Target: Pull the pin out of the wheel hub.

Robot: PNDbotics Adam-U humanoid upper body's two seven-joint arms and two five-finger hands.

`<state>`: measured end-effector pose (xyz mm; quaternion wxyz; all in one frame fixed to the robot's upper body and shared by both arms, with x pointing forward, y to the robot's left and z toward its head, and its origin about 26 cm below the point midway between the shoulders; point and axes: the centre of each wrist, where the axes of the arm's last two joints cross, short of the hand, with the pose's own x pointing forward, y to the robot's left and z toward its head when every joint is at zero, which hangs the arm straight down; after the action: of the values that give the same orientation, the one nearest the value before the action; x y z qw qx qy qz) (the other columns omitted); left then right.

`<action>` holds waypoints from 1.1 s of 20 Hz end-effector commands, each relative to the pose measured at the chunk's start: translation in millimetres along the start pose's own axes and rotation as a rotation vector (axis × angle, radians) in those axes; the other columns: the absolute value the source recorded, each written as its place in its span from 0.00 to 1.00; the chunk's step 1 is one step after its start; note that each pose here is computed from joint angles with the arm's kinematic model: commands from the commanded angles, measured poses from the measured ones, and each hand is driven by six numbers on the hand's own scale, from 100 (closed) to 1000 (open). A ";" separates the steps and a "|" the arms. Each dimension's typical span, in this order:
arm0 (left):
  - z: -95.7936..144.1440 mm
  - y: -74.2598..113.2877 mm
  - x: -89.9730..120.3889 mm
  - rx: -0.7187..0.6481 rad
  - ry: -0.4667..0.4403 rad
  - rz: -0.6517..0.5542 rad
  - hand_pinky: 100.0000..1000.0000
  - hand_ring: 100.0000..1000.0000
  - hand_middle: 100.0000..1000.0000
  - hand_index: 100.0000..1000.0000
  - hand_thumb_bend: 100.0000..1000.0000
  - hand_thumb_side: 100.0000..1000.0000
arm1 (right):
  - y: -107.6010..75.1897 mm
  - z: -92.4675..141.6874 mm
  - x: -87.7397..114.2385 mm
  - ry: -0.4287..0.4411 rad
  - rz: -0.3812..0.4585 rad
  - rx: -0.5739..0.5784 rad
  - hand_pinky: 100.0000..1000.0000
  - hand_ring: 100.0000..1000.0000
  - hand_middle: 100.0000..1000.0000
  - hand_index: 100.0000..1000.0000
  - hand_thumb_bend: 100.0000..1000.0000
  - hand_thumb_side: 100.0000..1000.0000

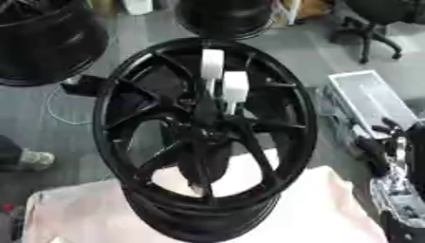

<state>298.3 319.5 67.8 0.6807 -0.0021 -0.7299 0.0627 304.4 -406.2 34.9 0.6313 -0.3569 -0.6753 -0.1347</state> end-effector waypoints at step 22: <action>-3.1 -0.3 8.0 -0.064 -0.013 -0.043 0.41 0.47 0.58 0.67 0.29 0.92 | -12.3 -29.1 266.3 -0.783 0.493 0.853 0.46 0.42 0.70 0.85 0.59 0.18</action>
<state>299.3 317.0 67.7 0.6842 -0.0138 -0.7281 0.0382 337.6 -352.2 280.5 0.4521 -0.2402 -0.7551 0.4095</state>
